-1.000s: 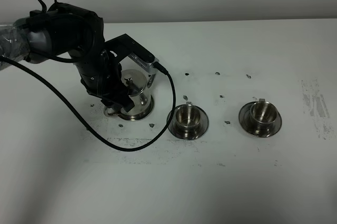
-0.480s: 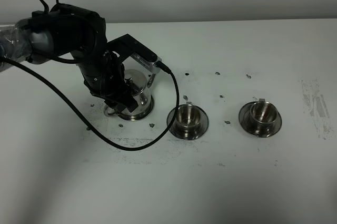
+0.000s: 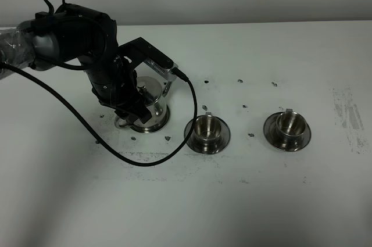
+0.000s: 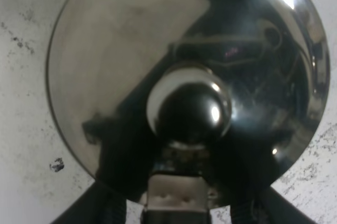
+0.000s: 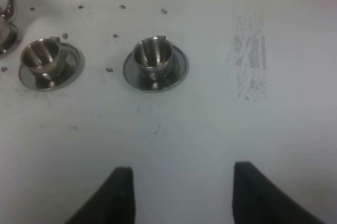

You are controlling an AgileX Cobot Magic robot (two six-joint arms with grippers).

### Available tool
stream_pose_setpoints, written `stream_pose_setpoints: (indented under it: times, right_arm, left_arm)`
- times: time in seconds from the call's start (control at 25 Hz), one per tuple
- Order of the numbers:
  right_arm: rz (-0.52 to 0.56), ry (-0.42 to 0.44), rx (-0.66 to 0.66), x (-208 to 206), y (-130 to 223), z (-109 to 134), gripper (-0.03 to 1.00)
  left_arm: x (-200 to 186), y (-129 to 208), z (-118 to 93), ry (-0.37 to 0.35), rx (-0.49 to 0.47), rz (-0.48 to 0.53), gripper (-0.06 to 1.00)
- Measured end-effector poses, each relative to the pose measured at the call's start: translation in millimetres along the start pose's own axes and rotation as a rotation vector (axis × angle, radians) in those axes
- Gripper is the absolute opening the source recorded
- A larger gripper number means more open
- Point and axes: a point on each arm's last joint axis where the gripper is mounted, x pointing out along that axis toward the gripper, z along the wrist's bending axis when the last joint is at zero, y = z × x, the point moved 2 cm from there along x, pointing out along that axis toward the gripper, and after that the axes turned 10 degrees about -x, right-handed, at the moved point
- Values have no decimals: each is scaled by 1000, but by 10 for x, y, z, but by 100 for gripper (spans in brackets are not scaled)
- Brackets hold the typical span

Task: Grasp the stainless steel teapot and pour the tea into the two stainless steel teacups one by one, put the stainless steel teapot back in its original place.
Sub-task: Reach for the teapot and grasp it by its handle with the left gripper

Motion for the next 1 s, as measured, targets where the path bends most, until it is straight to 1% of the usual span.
stream_pose_setpoints:
  times: [0.72, 0.84, 1.0]
  right_arm:
    - [0, 0, 0, 0, 0, 0, 41]
    - [0, 0, 0, 0, 0, 0, 41]
    - [0, 0, 0, 0, 0, 0, 41]
  left_arm:
    - [22, 2, 0, 0, -32, 5, 44]
    - [22, 2, 2, -2, -42, 6, 42]
    - [22, 4, 2, -2, -57, 8, 35]
